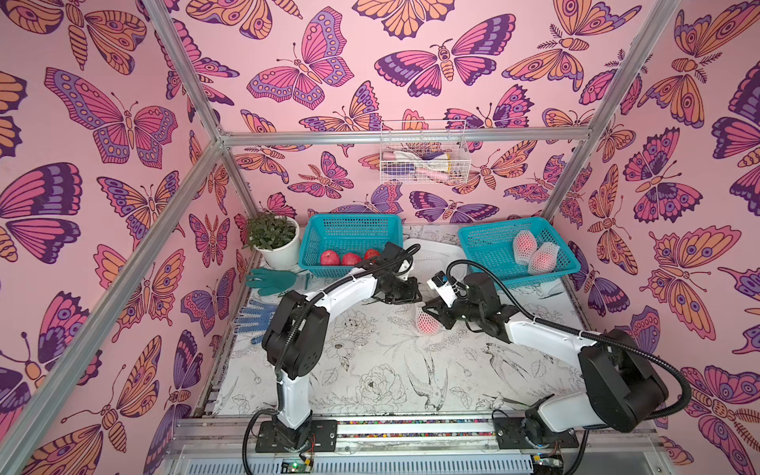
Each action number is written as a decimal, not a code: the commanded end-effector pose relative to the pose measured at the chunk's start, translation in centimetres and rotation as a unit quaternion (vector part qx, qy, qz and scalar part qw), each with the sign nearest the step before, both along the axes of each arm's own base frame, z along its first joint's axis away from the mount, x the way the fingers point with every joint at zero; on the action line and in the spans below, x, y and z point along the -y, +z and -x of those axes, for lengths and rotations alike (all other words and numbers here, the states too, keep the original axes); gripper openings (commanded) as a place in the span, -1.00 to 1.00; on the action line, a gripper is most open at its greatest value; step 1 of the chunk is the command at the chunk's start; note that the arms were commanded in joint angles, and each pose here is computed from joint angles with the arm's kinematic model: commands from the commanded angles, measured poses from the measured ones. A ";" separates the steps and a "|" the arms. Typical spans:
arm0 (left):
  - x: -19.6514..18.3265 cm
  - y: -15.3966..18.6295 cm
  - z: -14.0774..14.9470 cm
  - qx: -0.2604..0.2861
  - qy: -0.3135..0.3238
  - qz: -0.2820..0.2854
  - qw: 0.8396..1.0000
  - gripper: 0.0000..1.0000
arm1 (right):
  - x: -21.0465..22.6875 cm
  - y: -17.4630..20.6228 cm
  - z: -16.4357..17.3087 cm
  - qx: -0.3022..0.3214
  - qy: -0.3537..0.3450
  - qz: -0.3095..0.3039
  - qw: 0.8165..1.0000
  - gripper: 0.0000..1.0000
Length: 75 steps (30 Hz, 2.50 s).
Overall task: Remove foam nets from apples
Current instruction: Place the apple at the center of the board, then remove the foam net from the apple.
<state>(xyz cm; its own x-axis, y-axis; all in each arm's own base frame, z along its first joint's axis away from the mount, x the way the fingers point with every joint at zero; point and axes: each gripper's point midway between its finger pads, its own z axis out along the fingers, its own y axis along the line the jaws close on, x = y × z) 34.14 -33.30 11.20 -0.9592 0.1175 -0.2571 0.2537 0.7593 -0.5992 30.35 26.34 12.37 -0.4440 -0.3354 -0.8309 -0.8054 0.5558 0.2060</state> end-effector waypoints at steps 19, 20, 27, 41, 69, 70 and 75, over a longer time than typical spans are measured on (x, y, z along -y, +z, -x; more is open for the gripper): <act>0.6 -1.0 0.8 -0.017 -0.019 0.008 1.000 -1.00 | 3.1 -0.1 2.0 -0.014 -0.047 0.056 0.997 0.52; 0.7 -0.9 0.9 -0.017 -0.020 0.008 1.000 -1.00 | 3.3 -0.5 2.1 -0.019 -0.049 0.061 0.997 0.56; 0.8 -0.6 0.9 -0.015 -0.023 0.012 1.000 -1.00 | 2.7 -2.9 1.8 -0.039 -0.041 0.081 0.995 0.77; 1.1 -0.1 1.3 -0.014 -0.030 0.018 0.999 -1.00 | 1.9 -3.8 0.1 -0.025 -0.040 0.093 0.995 0.68; 0.3 2.1 0.5 0.041 -0.030 0.001 0.999 0.10 | 0.8 -2.6 -0.4 -0.013 -0.034 0.056 0.998 -0.52; -0.1 2.2 0.4 0.053 -0.032 -0.009 0.998 0.27 | 0.8 -2.8 -0.3 -0.017 -0.035 0.058 0.998 -0.52; -2.8 2.3 0.8 0.097 -0.041 -0.059 0.993 0.48 | 1.0 -3.3 -0.2 -0.025 -0.039 0.062 0.997 -0.45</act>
